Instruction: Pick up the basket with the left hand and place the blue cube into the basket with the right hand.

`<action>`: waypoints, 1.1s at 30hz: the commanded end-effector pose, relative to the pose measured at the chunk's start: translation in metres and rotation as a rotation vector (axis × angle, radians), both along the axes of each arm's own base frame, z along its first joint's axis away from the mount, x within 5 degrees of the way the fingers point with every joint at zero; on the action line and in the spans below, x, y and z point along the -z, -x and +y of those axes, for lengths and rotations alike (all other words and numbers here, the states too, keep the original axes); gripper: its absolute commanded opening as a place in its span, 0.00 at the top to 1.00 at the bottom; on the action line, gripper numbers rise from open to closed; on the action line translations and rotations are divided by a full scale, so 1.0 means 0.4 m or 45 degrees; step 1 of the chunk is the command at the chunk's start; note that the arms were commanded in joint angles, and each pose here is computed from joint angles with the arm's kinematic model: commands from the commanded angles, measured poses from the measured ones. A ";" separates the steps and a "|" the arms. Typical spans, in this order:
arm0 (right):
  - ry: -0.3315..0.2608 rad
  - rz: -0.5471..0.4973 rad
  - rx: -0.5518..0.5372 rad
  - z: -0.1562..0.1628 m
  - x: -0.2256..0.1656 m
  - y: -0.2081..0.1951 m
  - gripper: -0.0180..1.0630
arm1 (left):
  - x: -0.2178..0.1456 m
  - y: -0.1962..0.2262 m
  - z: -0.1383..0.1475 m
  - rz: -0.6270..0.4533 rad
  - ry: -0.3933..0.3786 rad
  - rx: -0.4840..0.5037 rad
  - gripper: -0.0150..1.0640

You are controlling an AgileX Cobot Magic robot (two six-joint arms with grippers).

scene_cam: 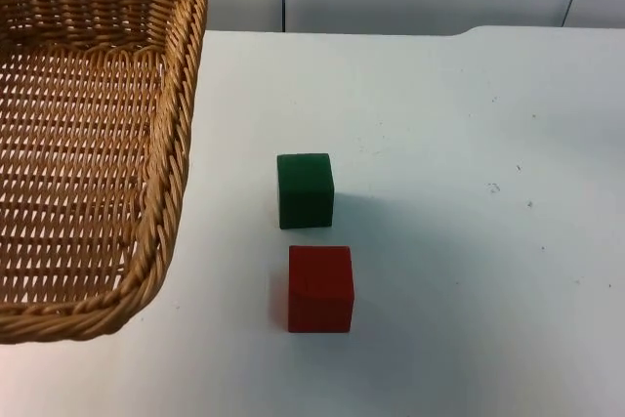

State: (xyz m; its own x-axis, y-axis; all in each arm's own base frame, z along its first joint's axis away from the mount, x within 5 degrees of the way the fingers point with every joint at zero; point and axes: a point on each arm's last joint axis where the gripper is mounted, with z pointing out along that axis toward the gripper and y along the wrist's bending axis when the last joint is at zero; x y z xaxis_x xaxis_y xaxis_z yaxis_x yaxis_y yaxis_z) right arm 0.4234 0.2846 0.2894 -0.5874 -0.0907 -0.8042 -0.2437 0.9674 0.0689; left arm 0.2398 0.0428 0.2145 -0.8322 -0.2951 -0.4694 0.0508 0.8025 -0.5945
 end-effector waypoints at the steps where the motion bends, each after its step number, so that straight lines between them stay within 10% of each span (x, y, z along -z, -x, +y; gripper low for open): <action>1: 0.000 -0.085 -0.059 0.007 -0.079 0.036 0.99 | 0.002 -0.002 0.000 0.015 0.041 -0.030 0.99; 11: 0.089 -0.232 -0.452 0.128 -0.225 0.241 0.99 | 0.066 -0.026 0.010 0.119 0.120 -0.054 0.99; 33: 0.171 0.104 -0.748 0.240 0.017 0.383 0.99 | 0.069 -0.031 0.006 0.114 0.164 -0.044 0.99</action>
